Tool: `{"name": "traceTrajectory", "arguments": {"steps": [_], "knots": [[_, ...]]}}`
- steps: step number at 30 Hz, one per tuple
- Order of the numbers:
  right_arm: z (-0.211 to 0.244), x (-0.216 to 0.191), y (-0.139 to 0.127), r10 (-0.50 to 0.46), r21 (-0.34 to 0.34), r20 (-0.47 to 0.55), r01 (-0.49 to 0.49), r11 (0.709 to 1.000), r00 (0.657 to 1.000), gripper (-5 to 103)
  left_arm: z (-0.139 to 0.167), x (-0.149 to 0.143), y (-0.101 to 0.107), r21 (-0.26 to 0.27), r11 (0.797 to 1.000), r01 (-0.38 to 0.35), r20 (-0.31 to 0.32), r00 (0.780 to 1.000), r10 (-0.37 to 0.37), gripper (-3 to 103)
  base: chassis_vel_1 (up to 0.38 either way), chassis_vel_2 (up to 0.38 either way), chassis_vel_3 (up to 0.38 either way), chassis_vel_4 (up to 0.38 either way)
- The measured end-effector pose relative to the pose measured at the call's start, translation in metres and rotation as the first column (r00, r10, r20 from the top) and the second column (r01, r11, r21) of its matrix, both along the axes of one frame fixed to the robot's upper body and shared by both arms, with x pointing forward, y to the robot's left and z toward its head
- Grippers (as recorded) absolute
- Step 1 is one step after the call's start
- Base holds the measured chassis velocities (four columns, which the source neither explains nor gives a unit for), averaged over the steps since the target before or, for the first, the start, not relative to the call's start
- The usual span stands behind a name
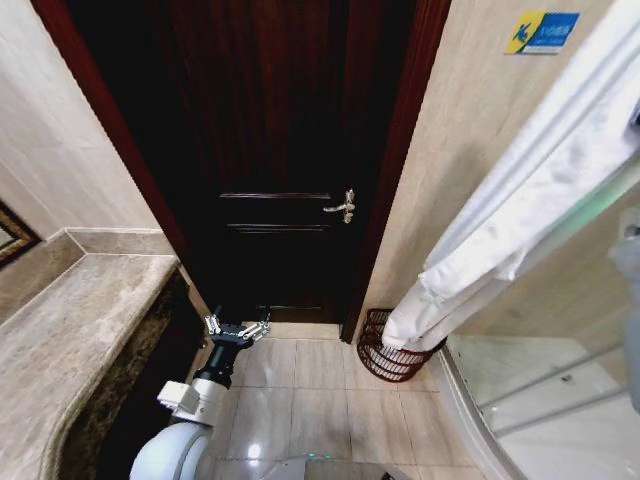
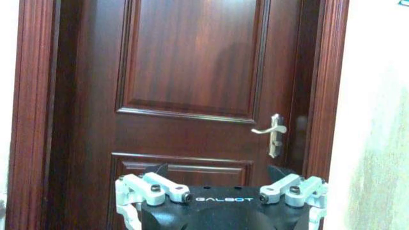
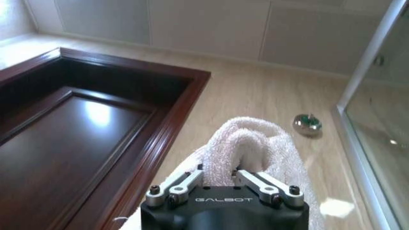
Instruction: Discard the used towel into the hamper.
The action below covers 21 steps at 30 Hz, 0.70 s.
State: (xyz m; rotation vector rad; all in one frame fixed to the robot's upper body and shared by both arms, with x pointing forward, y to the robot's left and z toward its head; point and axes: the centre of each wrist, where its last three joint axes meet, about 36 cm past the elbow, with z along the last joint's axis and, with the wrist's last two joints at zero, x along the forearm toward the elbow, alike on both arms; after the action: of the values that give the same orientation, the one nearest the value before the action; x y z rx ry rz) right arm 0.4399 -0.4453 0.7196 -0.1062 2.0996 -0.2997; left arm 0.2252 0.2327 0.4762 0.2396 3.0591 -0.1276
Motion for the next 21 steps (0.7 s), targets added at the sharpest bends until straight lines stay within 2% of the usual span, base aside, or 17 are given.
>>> {"name": "traceTrajectory", "arguments": {"steps": [3, 7, 21], "knots": [[-0.029, 0.008, 0.0, -0.007, 0.011, -0.049, 0.008, 1.0, 0.999, 10, 0.0, 0.0, 0.0, 0.0, 1.0, 0.0, 0.0, 1.0, 0.0, 100, 0.0, 0.0, 0.0, 0.0], [-0.043, 0.015, 0.001, -0.005, 0.018, -0.071, 0.006, 1.0, 0.997, 10, 0.0, 0.0, 0.0, 0.0, 1.0, 0.0, 0.0, 1.0, 0.0, 100, 0.0, 0.0, 0.0, 0.0], [-0.007, 0.061, -0.002, -0.012, 0.019, -0.031, 0.013, 1.0, 0.999, 10, 0.0, 0.0, 0.0, 0.0, 1.0, 0.0, 0.0, 1.0, 0.0, 100, 0.0, 0.0, 0.0, 0.0]]}}
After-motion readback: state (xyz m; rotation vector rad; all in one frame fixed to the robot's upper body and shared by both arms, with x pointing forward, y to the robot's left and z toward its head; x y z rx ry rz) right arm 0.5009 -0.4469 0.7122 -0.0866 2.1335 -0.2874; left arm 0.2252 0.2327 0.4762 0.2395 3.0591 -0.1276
